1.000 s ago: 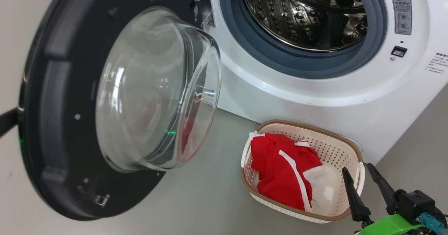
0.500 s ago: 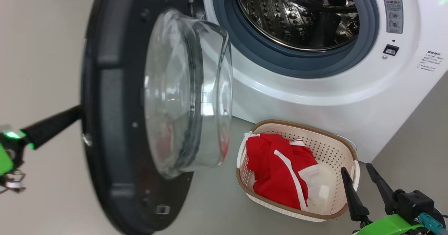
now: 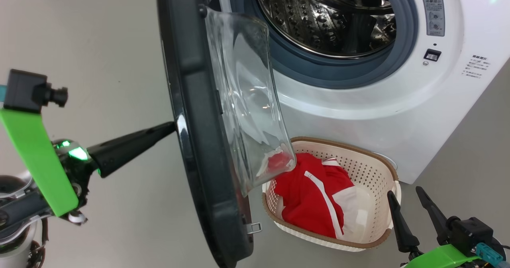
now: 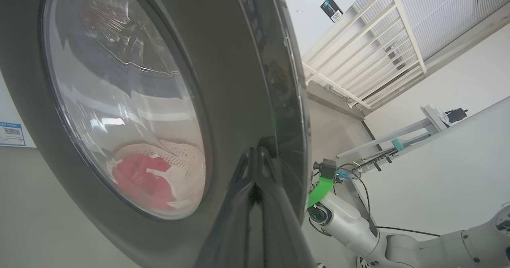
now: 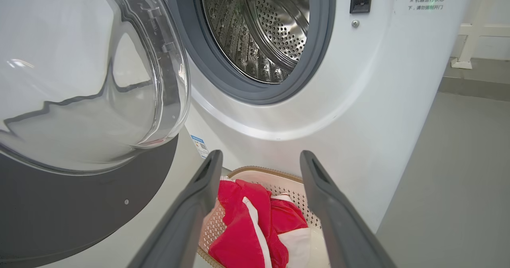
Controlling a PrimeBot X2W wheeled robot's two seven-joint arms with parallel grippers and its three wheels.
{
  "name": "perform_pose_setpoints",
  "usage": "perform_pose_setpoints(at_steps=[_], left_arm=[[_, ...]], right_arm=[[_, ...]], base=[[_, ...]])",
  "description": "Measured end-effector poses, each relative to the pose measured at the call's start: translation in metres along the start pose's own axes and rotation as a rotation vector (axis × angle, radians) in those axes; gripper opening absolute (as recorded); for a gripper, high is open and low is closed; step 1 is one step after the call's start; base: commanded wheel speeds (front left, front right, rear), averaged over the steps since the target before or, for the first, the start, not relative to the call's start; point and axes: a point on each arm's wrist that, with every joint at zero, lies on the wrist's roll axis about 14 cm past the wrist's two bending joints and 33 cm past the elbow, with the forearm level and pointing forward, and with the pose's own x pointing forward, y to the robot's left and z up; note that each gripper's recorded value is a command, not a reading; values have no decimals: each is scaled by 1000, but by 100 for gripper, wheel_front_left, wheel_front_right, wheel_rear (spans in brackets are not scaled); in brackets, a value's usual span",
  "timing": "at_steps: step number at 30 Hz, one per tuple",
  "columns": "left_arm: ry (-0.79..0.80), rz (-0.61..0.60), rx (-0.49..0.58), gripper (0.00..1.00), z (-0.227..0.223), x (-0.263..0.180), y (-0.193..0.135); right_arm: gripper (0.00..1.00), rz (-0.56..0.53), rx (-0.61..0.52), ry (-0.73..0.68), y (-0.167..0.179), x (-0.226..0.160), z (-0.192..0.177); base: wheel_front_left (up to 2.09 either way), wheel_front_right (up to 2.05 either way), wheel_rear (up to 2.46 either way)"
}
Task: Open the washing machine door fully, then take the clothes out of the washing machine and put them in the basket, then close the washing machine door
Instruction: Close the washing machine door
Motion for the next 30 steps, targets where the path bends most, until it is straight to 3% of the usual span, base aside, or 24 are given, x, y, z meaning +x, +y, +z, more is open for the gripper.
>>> perform_pose_setpoints(at_steps=[10, 14, 24, 26, 27, 28, 30], left_arm=[[-101, 47, -3, 0, 13, -5, 13], [-128, 103, -51, 1, 1, -15, 31], [-217, 209, -165, 43, -31, -42, 65], [-236, 236, -191, 83, -40, -48, 73], [-246, 251, -205, 95, -43, -50, 77], [-257, 265, -217, 100, -46, -53, 81], [-278, 288, -236, 100, -52, -58, 88]], right_arm=[[100, -8, -4, -14, -1, -3, 5], [100, -4, -8, -22, 2, -4, 8], [100, 12, -18, -25, 9, -7, 11], [100, 12, -18, -14, 9, -9, 7], [100, 13, -19, -14, 9, -9, 7], [100, 15, -19, -15, 10, -9, 8], [100, 19, -20, -14, 11, -8, 8]], base=[[0, 0, 0], [0, 0, 0], [0, 0, 0], [0, 0, 0], [0, 0, 0], [0, 0, 0], [0, 0, 0]])
